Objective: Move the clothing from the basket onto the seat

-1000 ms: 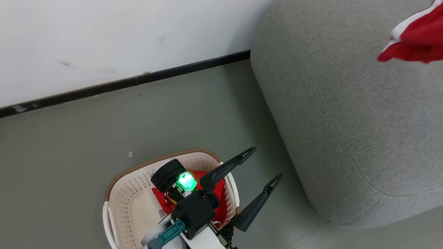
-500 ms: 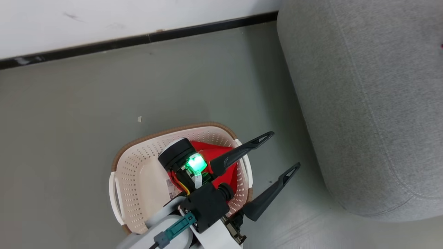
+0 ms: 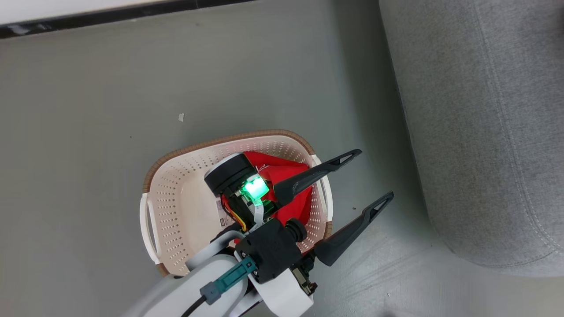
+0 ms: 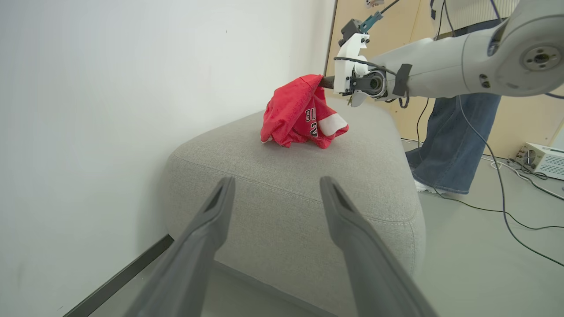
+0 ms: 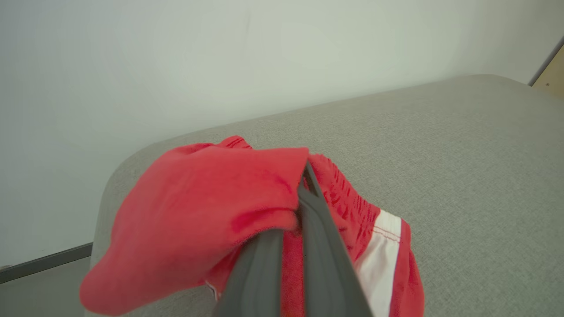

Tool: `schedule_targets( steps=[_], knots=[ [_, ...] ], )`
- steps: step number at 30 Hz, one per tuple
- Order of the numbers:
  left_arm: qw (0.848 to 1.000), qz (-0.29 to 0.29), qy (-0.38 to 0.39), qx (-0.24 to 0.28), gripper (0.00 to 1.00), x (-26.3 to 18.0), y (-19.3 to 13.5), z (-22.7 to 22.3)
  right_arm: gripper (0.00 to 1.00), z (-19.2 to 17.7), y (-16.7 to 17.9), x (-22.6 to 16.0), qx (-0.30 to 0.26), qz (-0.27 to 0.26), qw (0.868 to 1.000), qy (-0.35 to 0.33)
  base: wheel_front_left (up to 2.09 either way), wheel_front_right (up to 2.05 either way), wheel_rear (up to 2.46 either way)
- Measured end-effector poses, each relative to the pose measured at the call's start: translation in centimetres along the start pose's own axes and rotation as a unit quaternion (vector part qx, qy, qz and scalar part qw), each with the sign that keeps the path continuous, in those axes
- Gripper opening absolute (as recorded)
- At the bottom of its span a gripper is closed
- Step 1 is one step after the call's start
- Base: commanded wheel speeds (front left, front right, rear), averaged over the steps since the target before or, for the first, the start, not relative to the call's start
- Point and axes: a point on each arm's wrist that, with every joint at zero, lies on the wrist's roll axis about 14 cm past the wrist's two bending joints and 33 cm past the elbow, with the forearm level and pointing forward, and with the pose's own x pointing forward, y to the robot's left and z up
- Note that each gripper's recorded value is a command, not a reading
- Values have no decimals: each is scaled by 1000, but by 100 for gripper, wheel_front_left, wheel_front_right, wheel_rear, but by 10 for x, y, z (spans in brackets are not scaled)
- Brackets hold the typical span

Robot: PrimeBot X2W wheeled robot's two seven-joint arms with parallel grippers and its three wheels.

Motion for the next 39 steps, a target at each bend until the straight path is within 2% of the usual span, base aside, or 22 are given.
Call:
schedule_targets(
  steps=[5,8,10,11,14,15,16,30,39],
  knots=[
    [1000,1,8,0,100,1,10,-11,0,-26,6,0,13,-1,1000,23,0,0,0],
    [1000,-1,16,-2,100,1,14,-19,0,-45,21,-4,19,13,999,40,0,0,0],
    [1000,0,31,-2,100,-2,19,-31,15,-55,43,-9,33,32,998,46,0,0,0],
    [999,-1,32,-2,100,-2,19,-33,27,-55,45,-11,37,33,998,46,0,0,0],
    [999,-5,34,-3,100,-1,17,-35,50,-50,37,-16,34,26,998,39,0,0,0],
    [999,-6,32,-3,100,0,16,-35,80,-47,33,-17,33,23,999,34,0,0,0],
    [999,-7,33,-3,100,0,16,-35,100,-44,29,-18,32,21,999,31,0,0,0],
    [999,-23,39,-1,100,4,6,-38,100,-35,13,-50,27,18,999,24,0,0,0],
    [999,-11,33,6,100,7,13,-29,100,-4,16,-70,30,38,999,-17,0,0,0]
  ],
)
